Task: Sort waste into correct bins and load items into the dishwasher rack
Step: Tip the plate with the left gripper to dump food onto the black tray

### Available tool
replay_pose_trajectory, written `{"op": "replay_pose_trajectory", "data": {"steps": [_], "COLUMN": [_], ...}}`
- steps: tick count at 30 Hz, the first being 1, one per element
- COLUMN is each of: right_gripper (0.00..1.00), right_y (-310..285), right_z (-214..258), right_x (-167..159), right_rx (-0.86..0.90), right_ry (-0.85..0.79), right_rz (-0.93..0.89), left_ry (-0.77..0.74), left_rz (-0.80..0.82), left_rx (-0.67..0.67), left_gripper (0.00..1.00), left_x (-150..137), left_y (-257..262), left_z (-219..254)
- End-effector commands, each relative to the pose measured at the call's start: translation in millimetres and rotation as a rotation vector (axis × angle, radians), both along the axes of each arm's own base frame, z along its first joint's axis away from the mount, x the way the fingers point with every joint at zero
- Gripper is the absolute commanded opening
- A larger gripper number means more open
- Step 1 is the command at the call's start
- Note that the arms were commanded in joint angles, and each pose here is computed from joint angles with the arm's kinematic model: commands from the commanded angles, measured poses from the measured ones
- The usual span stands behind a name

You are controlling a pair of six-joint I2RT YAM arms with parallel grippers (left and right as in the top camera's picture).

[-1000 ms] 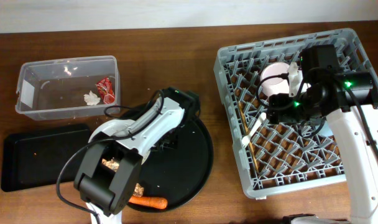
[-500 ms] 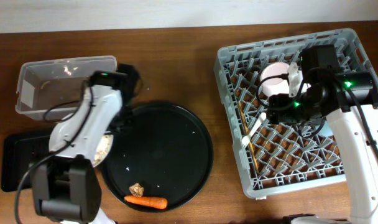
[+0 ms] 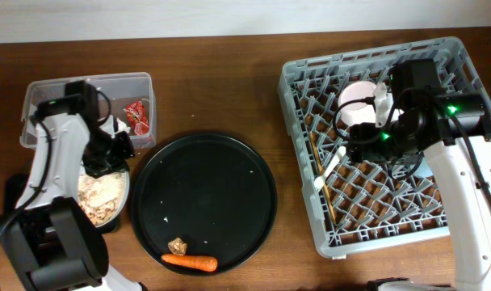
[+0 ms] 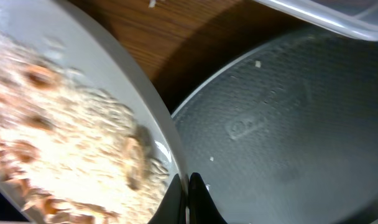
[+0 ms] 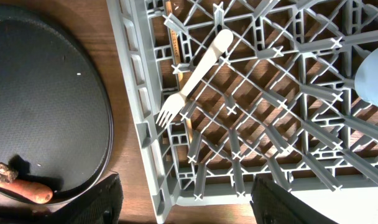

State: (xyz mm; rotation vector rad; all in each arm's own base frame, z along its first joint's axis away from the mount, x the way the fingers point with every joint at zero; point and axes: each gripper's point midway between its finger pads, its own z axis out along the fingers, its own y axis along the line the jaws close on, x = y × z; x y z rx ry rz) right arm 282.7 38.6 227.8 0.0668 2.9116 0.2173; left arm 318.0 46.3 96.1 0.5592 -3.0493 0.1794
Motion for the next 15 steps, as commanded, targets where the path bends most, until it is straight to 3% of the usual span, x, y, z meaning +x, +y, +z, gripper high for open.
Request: {"op": "replay_pose_trajectory", "data": {"steps": [1,15], "right_gripper": [0.7,0.7], "right_y": [-4,-4], "right_z": [5,5], "right_x": [-1,-1], "right_rx": [-0.01,-0.01], "right_ry": [-0.017,-0.016], "right_rz": [0.0,0.0], "left_ry": [-0.114,-0.389], "left_rz": [-0.045,0.066], "left_rx": [-0.166,-0.494], "left_gripper": [0.0,0.0], "left_x": [8,8], "left_y": [-4,33], "left_z": [20,64]}}
